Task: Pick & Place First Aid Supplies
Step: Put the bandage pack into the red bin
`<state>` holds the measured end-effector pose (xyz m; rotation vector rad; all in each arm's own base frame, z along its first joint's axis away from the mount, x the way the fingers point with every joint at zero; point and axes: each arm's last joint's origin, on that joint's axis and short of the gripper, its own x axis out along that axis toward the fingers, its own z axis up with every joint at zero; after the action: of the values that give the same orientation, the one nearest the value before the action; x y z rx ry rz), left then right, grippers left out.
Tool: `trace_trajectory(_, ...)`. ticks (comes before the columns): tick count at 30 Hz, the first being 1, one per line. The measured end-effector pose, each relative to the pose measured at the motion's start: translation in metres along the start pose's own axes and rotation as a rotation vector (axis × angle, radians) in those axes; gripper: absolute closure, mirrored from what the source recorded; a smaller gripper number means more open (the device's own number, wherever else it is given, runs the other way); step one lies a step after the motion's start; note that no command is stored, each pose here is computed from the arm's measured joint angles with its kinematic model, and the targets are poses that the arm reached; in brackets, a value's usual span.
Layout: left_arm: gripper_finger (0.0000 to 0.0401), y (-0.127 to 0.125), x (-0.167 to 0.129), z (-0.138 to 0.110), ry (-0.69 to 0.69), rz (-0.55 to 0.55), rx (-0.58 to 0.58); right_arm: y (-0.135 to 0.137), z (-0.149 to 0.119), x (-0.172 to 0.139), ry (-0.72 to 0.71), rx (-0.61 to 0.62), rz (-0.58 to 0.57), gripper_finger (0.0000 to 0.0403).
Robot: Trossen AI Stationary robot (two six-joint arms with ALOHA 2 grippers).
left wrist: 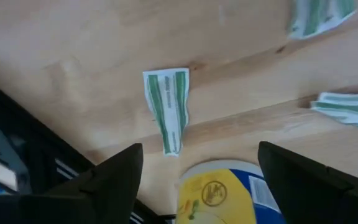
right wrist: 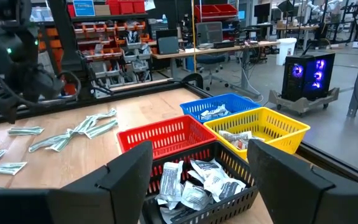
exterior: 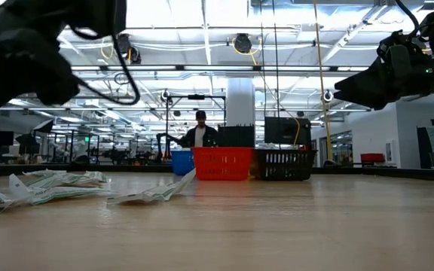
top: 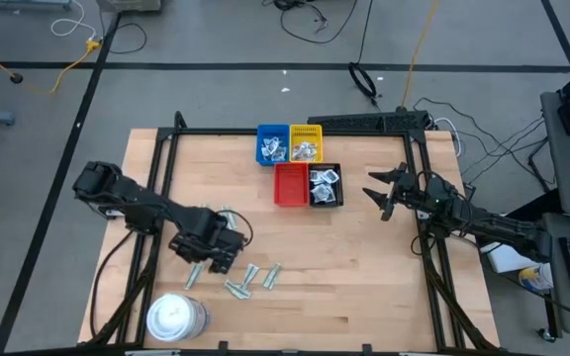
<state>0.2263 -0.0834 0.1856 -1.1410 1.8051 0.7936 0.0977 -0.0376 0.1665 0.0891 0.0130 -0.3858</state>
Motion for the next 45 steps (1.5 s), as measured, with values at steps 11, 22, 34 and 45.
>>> trace_trajectory(11, 0.0096, 0.007, 0.046, 0.007, 0.01, -0.078, 0.038, 0.0, 0.0, 0.0, 0.0, 0.0, 0.0, 0.0143)
trace_trajectory(22, 0.0144, 0.014, 0.07, 0.0, 0.004, -0.093, 0.053, 0.0, 0.0, 0.0, 0.0, 0.0, 0.0, 0.0146)
trace_trajectory(34, 0.0388, 0.007, 0.071, -0.004, 0.0, -0.153, 0.056, 0.0, 0.0, 0.0, 0.0, 0.0, 0.0, 0.0143)
trace_trajectory(45, 0.0399, 0.01, 0.053, -0.003, -0.093, -0.222, 0.106, 0.0, 0.0, 0.0, 0.0, 0.0, 0.0, 0.0146)
